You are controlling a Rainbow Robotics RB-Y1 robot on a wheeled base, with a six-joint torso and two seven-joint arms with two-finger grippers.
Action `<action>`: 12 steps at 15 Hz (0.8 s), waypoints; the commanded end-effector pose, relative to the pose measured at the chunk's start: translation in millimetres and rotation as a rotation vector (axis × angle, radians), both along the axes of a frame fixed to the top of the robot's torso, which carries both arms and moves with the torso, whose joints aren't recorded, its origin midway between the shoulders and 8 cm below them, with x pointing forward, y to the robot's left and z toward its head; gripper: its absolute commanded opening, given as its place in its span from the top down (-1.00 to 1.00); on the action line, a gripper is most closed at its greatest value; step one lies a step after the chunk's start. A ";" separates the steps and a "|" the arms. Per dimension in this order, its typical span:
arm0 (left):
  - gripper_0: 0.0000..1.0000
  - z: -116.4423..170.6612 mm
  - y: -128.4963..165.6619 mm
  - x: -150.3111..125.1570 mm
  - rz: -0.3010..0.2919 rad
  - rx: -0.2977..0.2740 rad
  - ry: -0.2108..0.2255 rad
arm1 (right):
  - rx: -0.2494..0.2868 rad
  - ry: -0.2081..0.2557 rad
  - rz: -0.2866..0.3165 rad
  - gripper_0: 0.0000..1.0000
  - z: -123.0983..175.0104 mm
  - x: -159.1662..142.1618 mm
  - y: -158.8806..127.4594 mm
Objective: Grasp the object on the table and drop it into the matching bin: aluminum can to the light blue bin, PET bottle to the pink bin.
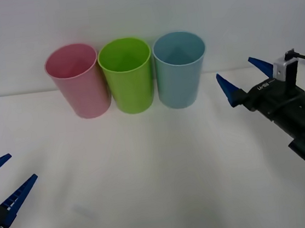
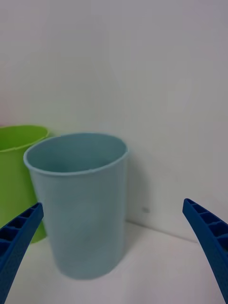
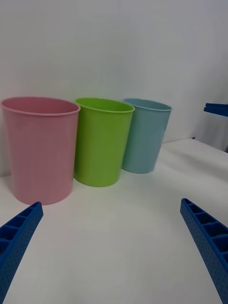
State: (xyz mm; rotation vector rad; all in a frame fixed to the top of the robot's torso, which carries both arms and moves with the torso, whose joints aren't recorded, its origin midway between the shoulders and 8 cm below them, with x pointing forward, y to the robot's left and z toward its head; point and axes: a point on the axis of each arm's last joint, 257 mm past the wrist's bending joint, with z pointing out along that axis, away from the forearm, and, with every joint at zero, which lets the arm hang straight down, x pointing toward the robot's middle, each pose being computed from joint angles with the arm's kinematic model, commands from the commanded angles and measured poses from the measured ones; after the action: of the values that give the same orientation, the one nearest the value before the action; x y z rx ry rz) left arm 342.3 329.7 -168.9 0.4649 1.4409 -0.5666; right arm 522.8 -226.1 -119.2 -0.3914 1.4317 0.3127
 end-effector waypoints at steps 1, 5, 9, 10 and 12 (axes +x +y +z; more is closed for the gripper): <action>-1.00 0.0 0.0 0.0 0.000 0.000 0.000 | -0.043 0.027 0.052 -1.00 -21.8 -25.0 -10.5; -1.00 0.0 0.0 0.0 0.000 0.000 0.000 | -0.138 0.024 0.126 -1.00 -46.2 -70.1 -30.4; -1.00 0.0 0.0 0.0 0.000 0.000 0.000 | -0.162 0.069 0.204 -1.00 -72.3 -121.4 -44.5; -1.00 0.0 0.0 0.0 0.000 0.000 0.000 | -0.160 0.080 0.218 -1.00 -76.5 -131.8 -47.0; -1.00 0.0 0.0 0.0 0.000 0.000 0.000 | -0.156 0.097 0.244 -1.00 -82.3 -152.2 -52.4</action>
State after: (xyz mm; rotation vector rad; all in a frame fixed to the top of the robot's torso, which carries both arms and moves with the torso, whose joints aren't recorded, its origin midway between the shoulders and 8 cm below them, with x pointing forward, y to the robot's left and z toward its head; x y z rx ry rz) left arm 342.2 329.7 -168.9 0.4648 1.4410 -0.5666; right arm 376.8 -276.5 -200.1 -0.6846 1.5079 0.4151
